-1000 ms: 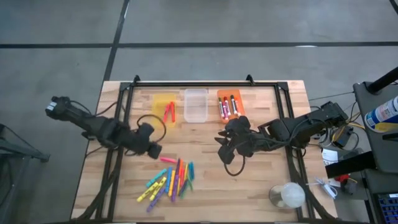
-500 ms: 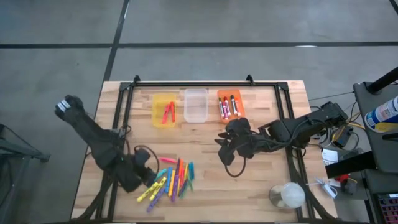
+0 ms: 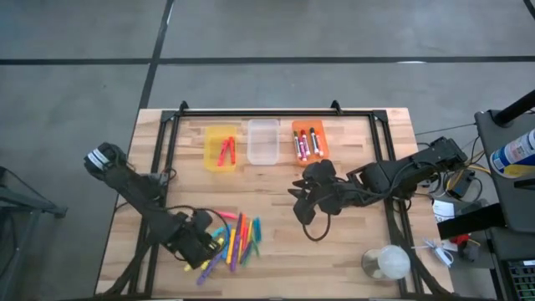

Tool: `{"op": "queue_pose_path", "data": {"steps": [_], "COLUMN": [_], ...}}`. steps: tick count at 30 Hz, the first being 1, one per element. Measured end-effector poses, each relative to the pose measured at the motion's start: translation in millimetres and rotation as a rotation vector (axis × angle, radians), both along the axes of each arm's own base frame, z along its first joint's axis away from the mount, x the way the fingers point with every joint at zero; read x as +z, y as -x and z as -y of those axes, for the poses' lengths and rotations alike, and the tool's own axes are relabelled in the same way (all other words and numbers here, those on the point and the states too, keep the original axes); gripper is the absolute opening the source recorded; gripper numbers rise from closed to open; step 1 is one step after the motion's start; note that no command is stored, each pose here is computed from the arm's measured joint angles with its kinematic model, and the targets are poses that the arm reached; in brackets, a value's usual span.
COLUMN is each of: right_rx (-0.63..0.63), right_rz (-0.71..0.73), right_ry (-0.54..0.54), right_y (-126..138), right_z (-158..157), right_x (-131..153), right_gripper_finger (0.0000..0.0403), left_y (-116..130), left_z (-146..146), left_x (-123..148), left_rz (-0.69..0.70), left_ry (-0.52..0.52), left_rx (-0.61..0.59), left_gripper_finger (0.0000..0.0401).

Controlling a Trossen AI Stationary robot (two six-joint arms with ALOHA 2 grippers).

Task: Pick & Place Markers
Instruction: Put the light blue highlighter pen into the yellow bin

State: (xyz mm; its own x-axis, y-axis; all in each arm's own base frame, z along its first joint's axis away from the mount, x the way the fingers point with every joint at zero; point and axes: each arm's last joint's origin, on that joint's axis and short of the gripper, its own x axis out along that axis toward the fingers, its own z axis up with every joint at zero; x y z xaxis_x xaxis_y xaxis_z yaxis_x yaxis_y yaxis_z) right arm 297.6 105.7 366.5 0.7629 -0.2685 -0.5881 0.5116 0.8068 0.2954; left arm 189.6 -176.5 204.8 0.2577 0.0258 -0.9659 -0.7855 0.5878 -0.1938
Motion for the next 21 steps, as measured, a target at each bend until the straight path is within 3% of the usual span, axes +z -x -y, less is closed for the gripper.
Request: {"op": "queue_pose_path", "data": {"steps": [11,21], "right_rx": [-0.003,-0.001], "right_rz": [0.013,0.014], "right_ry": [-0.008,-0.005], "right_y": [0,0], "right_z": [0,0], "right_x": [1,1], "right_gripper_finger": [0.0121,0.0121], "left_y": [-6,-19], "left_z": [-19,-20], "left_x": [-27,-27], "left_rz": [-0.059,0.038], "left_ry": [0.035,0.090], "left_rx": [-0.090,-0.095], "left_gripper_finger": [0.0135,0.0135]}}
